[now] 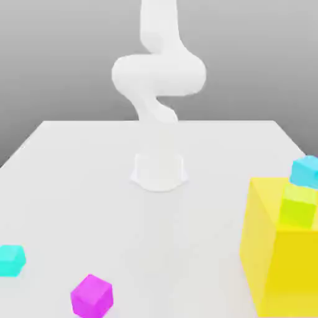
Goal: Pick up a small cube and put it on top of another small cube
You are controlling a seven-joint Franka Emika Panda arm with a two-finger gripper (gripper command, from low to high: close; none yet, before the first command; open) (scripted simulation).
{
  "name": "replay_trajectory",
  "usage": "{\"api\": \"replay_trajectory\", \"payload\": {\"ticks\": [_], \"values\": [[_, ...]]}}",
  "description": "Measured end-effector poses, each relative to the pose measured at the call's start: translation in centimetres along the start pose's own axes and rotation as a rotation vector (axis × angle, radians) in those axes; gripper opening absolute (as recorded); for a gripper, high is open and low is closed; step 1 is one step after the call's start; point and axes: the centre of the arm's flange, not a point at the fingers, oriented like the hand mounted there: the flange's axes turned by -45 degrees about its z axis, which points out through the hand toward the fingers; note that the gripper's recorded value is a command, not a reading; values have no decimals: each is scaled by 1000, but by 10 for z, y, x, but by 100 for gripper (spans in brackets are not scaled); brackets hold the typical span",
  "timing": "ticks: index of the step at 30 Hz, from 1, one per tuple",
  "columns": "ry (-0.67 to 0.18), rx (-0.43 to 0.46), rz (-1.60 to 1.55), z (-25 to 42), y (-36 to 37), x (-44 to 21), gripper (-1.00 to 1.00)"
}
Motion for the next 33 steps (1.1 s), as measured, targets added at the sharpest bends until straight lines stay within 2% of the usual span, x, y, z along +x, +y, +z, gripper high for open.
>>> {"api": "replay_trajectory", "payload": {"ticks": [6, 12, 25, 30, 31, 33], "values": [[-167, -38, 97, 118, 25, -14, 0], [-328, -79, 195, 224, 55, -54, 0], [-671, -184, 415, 402, 119, -219, 0], [-709, -196, 438, 452, 126, -273, 0], [-710, -197, 439, 461, 126, -281, -100], [-710, -197, 439, 461, 126, -281, -100]]}}
